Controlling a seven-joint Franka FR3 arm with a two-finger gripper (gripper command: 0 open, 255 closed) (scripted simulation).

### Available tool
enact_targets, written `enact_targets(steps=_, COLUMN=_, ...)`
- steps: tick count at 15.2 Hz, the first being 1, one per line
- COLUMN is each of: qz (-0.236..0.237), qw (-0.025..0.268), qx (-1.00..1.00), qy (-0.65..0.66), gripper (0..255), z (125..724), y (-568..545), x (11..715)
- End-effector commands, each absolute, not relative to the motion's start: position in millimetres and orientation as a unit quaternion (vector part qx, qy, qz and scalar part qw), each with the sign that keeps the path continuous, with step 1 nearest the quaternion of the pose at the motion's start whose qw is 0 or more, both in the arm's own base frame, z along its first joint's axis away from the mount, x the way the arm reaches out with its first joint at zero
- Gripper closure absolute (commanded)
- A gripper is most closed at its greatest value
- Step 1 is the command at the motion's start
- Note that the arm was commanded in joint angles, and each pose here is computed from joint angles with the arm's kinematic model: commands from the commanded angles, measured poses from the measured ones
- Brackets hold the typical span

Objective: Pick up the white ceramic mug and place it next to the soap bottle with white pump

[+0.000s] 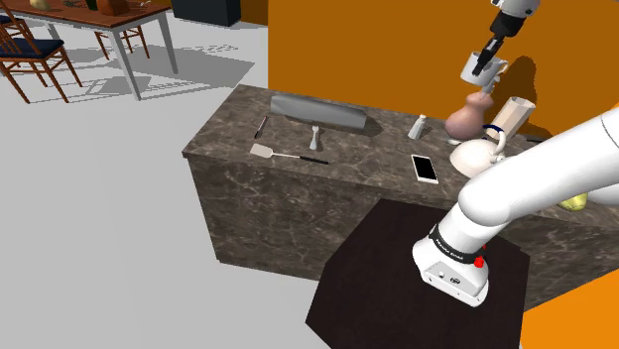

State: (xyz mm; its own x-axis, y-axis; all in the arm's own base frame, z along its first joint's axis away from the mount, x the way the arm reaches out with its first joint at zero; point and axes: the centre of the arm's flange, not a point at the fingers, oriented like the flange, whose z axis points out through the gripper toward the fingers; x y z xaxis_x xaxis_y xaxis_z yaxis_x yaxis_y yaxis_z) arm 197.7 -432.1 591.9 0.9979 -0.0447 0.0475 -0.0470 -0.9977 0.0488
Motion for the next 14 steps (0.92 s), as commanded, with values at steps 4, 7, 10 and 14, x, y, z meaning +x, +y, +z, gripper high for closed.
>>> enact_targets(steps=4, qz=0.023, qw=0.025, qx=0.999, qy=-0.023, gripper=255, z=566, y=-432, x=198)
enact_targets(steps=7, qz=0.023, qw=0.025, qx=0.999, qy=-0.023, gripper=255, z=550, y=-432, x=198)
enact_targets(steps=10, qz=0.023, qw=0.025, qx=0.999, qy=-0.023, gripper=255, z=534, y=-432, x=198)
enact_targets(steps=14, qz=0.023, qw=0.025, qx=0.999, qy=-0.023, gripper=255, z=513, y=-432, x=198)
